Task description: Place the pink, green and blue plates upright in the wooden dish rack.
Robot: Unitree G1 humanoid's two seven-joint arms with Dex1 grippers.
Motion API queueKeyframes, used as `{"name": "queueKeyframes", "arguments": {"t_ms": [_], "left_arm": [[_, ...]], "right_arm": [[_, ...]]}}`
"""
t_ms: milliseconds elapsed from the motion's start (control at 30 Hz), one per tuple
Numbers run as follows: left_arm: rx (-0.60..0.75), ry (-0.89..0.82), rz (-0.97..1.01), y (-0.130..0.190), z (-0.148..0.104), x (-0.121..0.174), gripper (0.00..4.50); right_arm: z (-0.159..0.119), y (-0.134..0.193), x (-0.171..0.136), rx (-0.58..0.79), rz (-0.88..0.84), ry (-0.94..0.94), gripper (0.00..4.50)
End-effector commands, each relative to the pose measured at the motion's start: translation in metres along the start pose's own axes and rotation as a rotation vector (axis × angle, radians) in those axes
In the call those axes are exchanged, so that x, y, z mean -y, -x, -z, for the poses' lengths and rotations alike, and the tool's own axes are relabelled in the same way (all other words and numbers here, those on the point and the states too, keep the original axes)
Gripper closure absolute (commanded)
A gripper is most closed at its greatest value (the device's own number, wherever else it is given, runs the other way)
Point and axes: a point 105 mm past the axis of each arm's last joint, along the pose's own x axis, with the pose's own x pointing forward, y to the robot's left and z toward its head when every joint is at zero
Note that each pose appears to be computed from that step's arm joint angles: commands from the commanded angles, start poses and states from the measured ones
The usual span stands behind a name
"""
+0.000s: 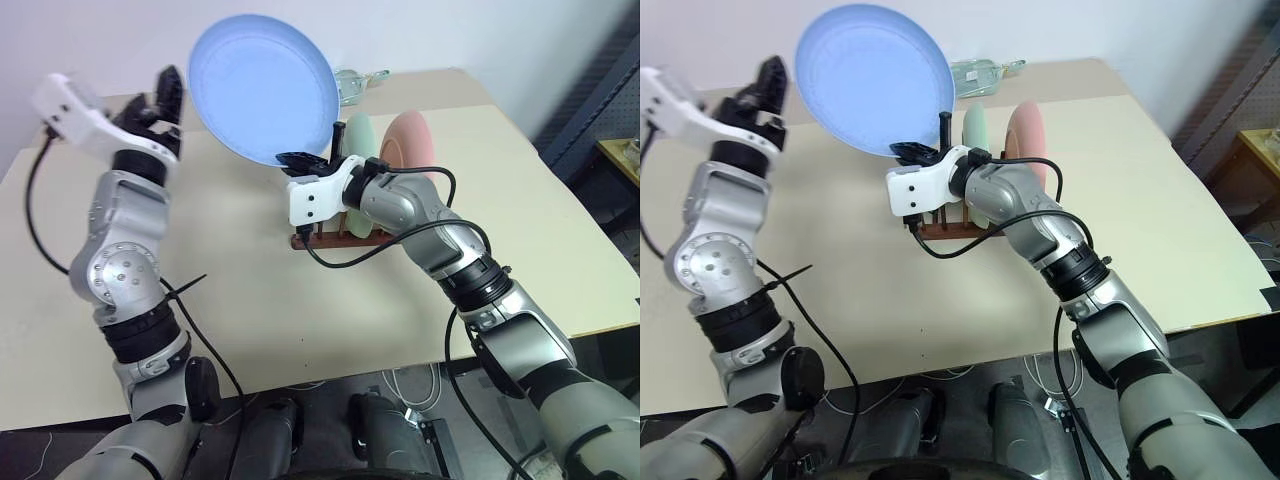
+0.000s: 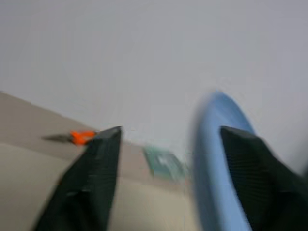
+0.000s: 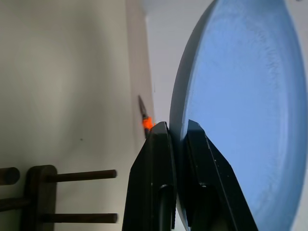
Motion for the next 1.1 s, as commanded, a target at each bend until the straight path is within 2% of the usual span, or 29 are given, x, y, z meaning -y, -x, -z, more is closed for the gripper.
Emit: {"name": "queueKeyframes", "arguments": {"t_ms": [33,133,200,267,333,433,500,600,700,800,1100], "left_arm": [[0.131,-0.196,-0.045,0.007,-0.033,-0.027,1.19],[0.129,-0.347,-0.066,0.014,-0.035,-0.049,1.19],[-0.007,-0.519,-0.023,0.025,-0.003,-0.063,1.19],[-0.126,-0.601,0.029,0.037,0.028,-0.067,1.19],[-0.221,-0.620,0.062,0.053,0.060,-0.070,1.19],[-0.304,-0.651,0.144,0.075,0.096,-0.062,1.19],[-0.329,-0.655,0.216,0.087,0.111,-0.054,1.19],[-0.344,-0.654,0.257,0.095,0.121,-0.050,1.19],[-0.390,-0.632,0.363,0.112,0.142,-0.036,1.19],[-0.420,-0.603,0.407,0.120,0.152,-0.030,1.19],[-0.436,-0.622,0.501,0.130,0.158,-0.018,1.19]], "right_arm": [[-0.014,0.008,0.025,0.062,0.116,-0.024,4.50],[-0.018,0.016,0.044,0.112,0.217,-0.134,4.50],[-0.030,0.033,0.078,0.241,0.374,-0.385,4.50],[-0.040,0.049,0.094,0.373,0.433,-0.617,4.50],[-0.051,0.061,0.096,0.498,0.402,-0.873,4.50],[-0.070,0.073,0.080,0.614,0.277,-1.186,4.50],[-0.076,0.075,0.068,0.615,0.220,-1.322,4.50],[-0.075,0.075,0.062,0.585,0.212,-1.422,4.50],[-0.070,0.069,0.041,0.497,0.208,-1.560,4.50],[-0.071,0.066,0.033,0.463,0.206,-1.595,4.50],[-0.044,0.056,0.030,0.327,0.291,-1.681,4.50]]}}
